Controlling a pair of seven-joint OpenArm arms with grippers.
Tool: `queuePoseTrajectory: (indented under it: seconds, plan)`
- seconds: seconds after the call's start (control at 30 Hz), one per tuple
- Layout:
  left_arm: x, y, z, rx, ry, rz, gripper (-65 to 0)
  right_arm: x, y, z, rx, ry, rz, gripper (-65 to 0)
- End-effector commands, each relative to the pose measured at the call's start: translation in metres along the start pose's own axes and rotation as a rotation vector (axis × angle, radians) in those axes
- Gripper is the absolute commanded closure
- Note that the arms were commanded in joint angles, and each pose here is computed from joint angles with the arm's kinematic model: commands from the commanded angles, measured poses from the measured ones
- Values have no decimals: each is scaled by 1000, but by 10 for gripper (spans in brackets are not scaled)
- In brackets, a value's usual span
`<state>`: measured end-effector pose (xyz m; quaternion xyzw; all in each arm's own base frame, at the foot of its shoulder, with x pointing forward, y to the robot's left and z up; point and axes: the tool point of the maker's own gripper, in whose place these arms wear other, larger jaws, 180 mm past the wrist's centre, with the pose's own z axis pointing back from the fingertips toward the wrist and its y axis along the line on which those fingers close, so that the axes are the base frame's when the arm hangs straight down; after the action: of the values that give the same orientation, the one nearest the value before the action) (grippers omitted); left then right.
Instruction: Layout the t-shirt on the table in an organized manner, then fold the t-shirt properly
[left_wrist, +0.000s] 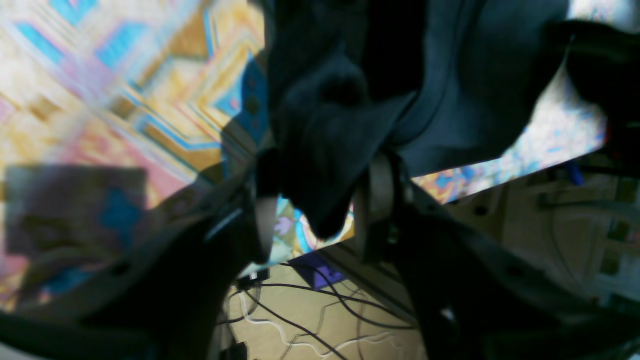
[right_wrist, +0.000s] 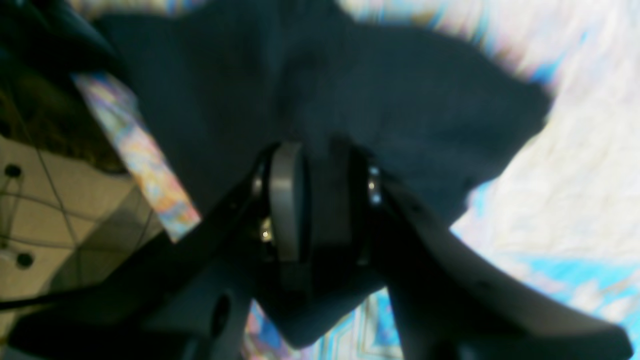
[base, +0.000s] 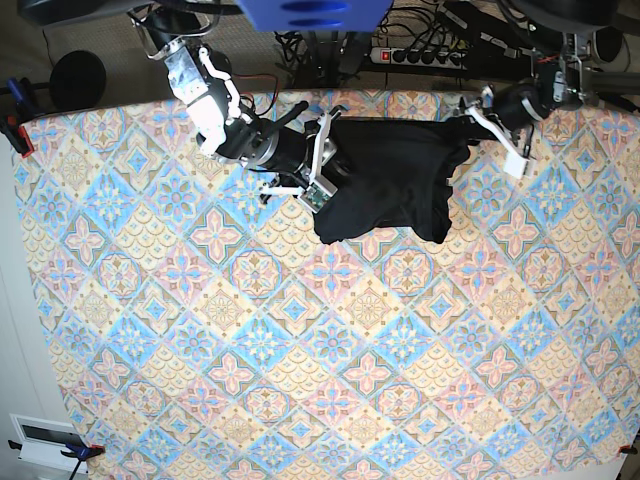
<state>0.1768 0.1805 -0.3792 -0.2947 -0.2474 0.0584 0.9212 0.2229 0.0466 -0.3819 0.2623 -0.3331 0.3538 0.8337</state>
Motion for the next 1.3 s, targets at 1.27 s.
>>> queuePoseTrajectory:
  seconds: [1.27]
  plan:
    - [173, -3, -61, 69, -278, -145, -92, 3, -19, 5, -37, -29, -22, -151]
